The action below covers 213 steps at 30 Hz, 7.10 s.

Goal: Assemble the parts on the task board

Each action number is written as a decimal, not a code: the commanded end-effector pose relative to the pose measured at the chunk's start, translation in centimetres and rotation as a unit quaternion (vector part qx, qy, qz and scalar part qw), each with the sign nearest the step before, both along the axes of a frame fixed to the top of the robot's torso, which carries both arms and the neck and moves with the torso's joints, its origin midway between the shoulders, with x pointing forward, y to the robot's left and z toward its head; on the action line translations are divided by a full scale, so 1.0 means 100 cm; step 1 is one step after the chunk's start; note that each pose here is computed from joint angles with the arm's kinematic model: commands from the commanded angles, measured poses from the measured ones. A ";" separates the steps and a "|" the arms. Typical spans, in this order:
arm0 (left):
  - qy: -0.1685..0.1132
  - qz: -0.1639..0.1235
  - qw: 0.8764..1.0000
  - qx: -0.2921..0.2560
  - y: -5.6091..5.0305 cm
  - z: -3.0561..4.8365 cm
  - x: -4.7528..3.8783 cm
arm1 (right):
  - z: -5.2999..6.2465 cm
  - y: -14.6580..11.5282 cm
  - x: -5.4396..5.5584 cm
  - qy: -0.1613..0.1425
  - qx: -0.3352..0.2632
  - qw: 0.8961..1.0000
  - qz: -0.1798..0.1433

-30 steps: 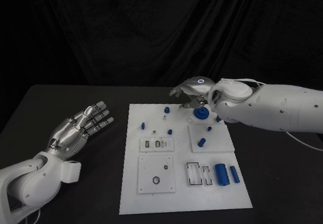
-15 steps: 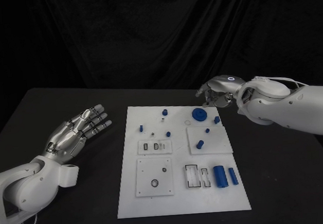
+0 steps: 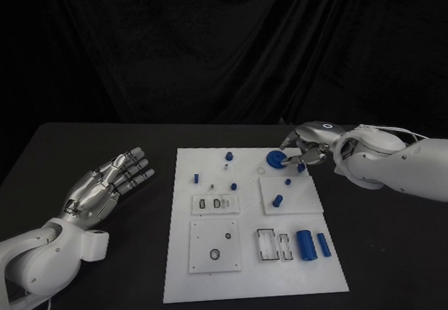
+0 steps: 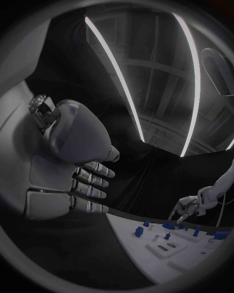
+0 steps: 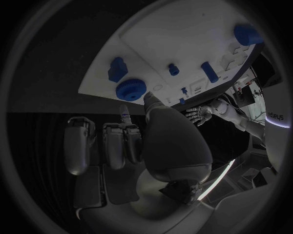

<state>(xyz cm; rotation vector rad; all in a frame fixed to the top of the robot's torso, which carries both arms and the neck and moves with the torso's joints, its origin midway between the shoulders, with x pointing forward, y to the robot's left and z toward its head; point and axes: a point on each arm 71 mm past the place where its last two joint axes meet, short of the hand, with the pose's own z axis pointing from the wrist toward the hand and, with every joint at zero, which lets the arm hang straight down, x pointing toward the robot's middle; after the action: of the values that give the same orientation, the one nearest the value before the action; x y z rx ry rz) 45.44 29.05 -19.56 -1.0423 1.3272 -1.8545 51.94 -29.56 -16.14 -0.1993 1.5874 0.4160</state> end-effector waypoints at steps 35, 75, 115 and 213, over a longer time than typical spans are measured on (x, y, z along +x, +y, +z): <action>-0.025 -0.001 0.999 -0.025 0.000 0.0012 -0.0005 | -0.023 0.007 0.009 0.024 -0.020 0.999 -0.021; -0.022 -0.001 0.999 -0.023 0.000 -0.0011 0.0005 | 0.025 0.086 -0.021 -0.024 0.027 0.994 0.108; -0.019 -0.010 0.999 -0.025 -0.006 -0.0039 0.0037 | 0.008 0.138 0.007 -0.002 0.002 0.992 0.129; -0.012 -0.010 1.000 -0.023 -0.004 -0.0083 0.0027 | -0.005 -0.071 -0.061 -0.038 0.050 0.995 -0.078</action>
<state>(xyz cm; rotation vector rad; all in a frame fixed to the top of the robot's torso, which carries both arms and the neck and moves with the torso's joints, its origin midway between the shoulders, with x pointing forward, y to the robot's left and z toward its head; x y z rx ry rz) 45.79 28.66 -20.73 -1.0542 1.3488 -1.8735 45.88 -36.23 -16.58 -0.0560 1.5079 0.3805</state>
